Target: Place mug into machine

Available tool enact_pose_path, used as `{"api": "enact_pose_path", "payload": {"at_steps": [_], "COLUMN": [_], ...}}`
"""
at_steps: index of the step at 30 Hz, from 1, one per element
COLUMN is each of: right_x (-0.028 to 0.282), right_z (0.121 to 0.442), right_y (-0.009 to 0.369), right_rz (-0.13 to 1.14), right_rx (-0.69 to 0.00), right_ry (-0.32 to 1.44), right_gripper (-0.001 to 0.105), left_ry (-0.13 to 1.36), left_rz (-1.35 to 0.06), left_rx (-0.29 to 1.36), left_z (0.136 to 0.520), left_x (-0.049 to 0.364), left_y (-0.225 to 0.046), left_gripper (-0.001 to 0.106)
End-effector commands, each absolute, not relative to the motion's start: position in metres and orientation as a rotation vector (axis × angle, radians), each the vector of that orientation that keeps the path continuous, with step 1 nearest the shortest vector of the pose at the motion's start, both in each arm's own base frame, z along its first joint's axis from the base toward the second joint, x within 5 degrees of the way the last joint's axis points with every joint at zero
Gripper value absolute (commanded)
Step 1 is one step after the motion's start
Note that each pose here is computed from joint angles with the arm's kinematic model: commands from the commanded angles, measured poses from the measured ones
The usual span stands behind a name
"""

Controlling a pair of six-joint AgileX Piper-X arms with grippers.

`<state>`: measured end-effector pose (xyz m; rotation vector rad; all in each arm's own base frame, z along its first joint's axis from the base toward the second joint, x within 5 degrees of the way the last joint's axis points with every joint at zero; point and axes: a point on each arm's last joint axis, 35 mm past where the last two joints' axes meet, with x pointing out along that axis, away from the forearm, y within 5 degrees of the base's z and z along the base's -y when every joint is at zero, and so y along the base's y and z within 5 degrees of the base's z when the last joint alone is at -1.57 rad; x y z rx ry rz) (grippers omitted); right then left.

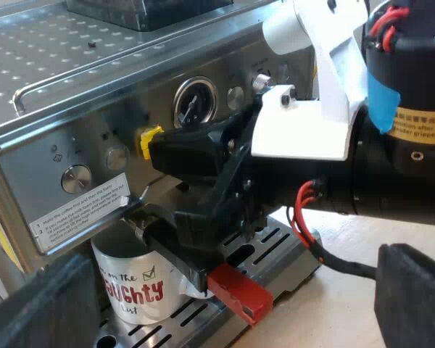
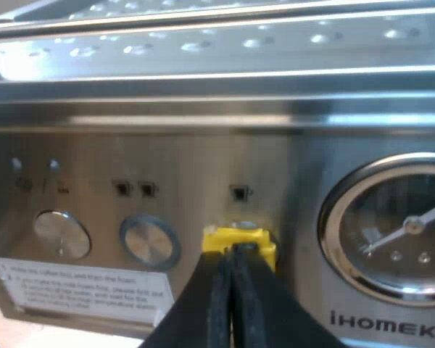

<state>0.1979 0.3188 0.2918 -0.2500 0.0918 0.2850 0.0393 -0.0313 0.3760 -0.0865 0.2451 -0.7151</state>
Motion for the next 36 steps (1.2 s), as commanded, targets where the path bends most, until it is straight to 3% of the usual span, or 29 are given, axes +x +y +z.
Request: {"api": "enact_pose_path", "payload": {"at_steps": [1,5,9,14,17,18,21,23,25,31,36], "right_x": [0.220,0.212,0.182,0.144,0.141,0.121,0.110,0.107,0.104,0.113,0.133], "right_z": [0.291,0.295,0.303,0.312,0.314,0.322,0.331,0.336,0.340,0.353,0.373], "right_y": [0.309,0.312,0.314,0.313,0.313,0.309,0.304,0.298,0.292,0.262,0.215], "right_rz": [0.189,0.225,0.302,0.417,0.424,0.481,0.508,0.513,0.534,0.624,0.551], "right_rx": [-0.246,-0.262,-0.341,-0.376,-0.375,-0.396,-0.397,-0.408,-0.418,-0.436,-0.401], "right_ry": [0.086,0.083,0.129,0.183,0.183,0.185,0.178,0.183,0.194,0.266,0.307], "right_gripper": [0.000,0.000,0.000,0.003,0.005,0.037,0.067,0.079,0.083,0.082,0.082], "left_ry": [0.235,0.235,0.235,0.235,0.235,0.235,0.235,0.232,0.227,0.219,0.181], "left_rz": [-0.726,-0.726,-0.723,-0.723,-0.723,-0.723,-0.723,-0.719,-0.717,-0.675,-0.614], "left_rx": [-0.098,-0.098,-0.098,-0.098,-0.098,-0.098,-0.098,-0.098,-0.099,-0.139,-0.209], "left_z": [0.379,0.379,0.379,0.379,0.379,0.379,0.379,0.379,0.379,0.382,0.403], "left_x": [0.037,0.037,0.037,0.037,0.037,0.037,0.037,0.037,0.038,0.040,0.054], "left_y": [-0.031,-0.031,-0.031,-0.031,-0.031,-0.031,-0.031,-0.030,-0.030,-0.030,-0.034], "left_gripper": [0.078,0.078,0.078,0.078,0.078,0.078,0.078,0.078,0.078,0.078,0.078]}}
